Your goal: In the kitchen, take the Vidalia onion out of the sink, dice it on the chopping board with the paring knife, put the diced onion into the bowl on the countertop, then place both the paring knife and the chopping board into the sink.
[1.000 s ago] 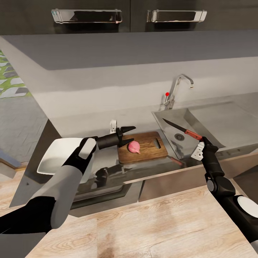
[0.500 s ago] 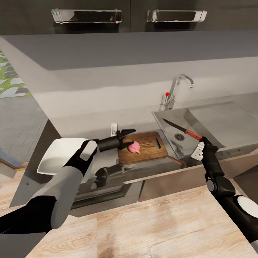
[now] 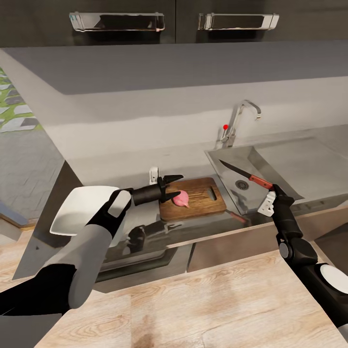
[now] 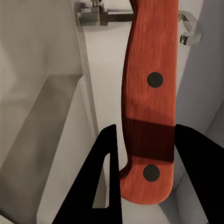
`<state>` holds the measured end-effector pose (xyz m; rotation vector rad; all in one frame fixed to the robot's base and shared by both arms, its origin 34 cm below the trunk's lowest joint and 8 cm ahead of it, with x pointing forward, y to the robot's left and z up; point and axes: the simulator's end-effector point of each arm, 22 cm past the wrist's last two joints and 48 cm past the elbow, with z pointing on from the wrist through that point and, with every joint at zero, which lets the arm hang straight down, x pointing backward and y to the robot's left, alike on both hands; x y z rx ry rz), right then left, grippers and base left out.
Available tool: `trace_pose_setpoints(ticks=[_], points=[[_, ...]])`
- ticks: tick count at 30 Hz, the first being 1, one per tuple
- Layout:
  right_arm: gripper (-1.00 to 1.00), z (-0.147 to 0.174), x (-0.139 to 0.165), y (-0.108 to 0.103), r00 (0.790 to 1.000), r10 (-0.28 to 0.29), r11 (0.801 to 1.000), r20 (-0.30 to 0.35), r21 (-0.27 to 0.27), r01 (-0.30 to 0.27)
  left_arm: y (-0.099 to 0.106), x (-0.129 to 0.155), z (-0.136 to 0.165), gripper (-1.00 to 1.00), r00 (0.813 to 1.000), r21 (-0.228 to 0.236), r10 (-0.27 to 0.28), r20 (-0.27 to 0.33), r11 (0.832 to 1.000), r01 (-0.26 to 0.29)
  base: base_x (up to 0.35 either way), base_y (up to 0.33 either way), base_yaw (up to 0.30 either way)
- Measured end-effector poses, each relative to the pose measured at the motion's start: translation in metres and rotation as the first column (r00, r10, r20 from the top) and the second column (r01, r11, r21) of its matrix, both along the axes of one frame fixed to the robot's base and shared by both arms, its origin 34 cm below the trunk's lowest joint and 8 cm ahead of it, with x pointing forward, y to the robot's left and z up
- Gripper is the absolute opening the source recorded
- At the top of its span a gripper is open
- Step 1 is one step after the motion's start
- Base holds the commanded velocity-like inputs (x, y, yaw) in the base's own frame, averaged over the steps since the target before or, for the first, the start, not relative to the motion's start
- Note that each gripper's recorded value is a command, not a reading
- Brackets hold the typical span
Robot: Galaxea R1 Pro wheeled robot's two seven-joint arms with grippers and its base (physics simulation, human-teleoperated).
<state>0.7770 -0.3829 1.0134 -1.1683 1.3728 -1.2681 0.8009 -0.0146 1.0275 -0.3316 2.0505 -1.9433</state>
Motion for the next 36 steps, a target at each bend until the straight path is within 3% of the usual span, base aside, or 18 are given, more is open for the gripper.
trace_pose_setpoints(ticks=[14,22,33,36], points=[[-1.00,-0.002,0.000,-0.001,1.000,-0.002,1.000,-0.005,-0.001,0.002,0.000,0.000,0.000,1.00,1.000,0.000,0.000,0.000,1.000,0.000,0.000,0.000,0.000],[-1.00,-0.030,-0.006,-0.015,0.997,-0.030,0.999,-0.065,-0.018,0.029,-0.001,0.000,0.000,1.00,1.000,-0.002,-0.001,0.000,1.000,0.001,0.000,0.000,0.000],[-1.00,-0.033,-0.006,-0.013,0.997,-0.034,0.999,-0.069,-0.012,0.033,-0.001,0.000,0.001,1.00,1.000,-0.004,-0.002,0.001,1.000,0.002,0.000,0.000,0.000],[-1.00,-0.037,-0.006,-0.001,0.997,-0.032,0.999,-0.070,0.016,0.034,-0.001,0.000,0.001,1.00,1.000,-0.004,-0.002,0.002,1.000,0.002,0.000,0.000,0.000]])
